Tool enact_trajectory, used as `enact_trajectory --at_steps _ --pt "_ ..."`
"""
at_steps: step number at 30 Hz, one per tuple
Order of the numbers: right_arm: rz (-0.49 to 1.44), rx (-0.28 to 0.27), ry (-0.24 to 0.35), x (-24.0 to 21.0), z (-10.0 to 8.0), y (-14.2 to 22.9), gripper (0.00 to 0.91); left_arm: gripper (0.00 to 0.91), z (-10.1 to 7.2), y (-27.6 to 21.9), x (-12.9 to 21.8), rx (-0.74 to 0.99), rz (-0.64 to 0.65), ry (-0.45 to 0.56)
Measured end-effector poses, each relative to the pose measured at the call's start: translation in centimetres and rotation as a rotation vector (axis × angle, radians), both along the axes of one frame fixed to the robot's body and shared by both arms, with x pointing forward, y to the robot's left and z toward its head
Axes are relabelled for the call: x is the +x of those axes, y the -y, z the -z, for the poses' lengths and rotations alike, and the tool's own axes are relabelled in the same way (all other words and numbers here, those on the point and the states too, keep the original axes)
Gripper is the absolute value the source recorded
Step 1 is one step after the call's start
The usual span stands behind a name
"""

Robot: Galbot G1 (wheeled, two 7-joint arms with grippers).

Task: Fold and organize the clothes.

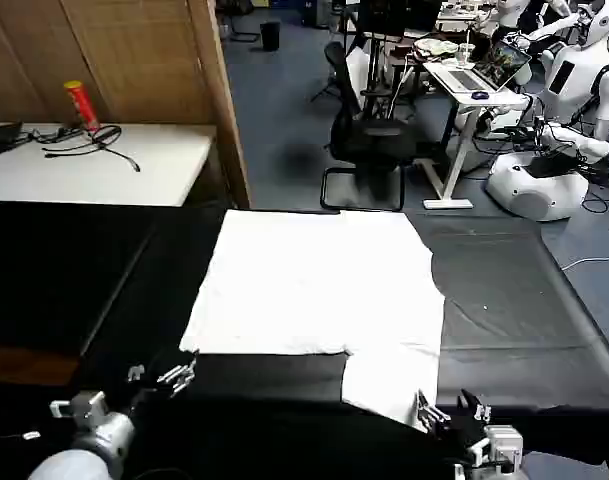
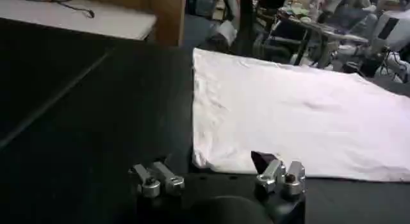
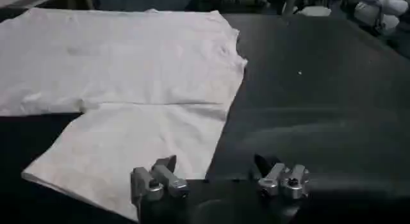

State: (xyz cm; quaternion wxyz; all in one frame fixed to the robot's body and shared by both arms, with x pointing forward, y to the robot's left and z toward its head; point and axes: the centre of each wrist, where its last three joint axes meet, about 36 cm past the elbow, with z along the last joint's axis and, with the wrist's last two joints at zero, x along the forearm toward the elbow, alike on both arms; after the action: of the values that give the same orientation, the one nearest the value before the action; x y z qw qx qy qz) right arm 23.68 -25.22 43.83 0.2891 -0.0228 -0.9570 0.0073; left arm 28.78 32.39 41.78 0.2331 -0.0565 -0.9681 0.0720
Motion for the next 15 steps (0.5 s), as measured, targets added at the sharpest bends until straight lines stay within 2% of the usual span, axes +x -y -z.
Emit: enact_trajectory --at_steps 4,11,12,14,15 --pt "-0.003 -0.007 -0.001 0.2 0.6 -0.3 0.878 0.878 0.4 0.0 0.6 0.020 0.018 -0.028" --pt "0.003 -0.010 -0.013 0.3 1.2 -0.5 0.878 0.878 1.2 -0.5 1.9 -0.015 -0.019 -0.020" --pt "0.003 -0.009 -0.015 0.2 1.2 -0.5 0.790 0.839 1.3 -0.6 2.1 -0.017 -0.023 -0.021" --pt "0.004 -0.004 -0.019 0.1 1.3 -0.7 0.712 0.497 1.5 -0.8 2.5 -0.016 -0.028 -0.023" --pt "0.004 -0.001 -0.020 0.1 1.3 -0.8 0.653 0.400 1.7 -0.9 2.5 -0.016 -0.030 -0.027"
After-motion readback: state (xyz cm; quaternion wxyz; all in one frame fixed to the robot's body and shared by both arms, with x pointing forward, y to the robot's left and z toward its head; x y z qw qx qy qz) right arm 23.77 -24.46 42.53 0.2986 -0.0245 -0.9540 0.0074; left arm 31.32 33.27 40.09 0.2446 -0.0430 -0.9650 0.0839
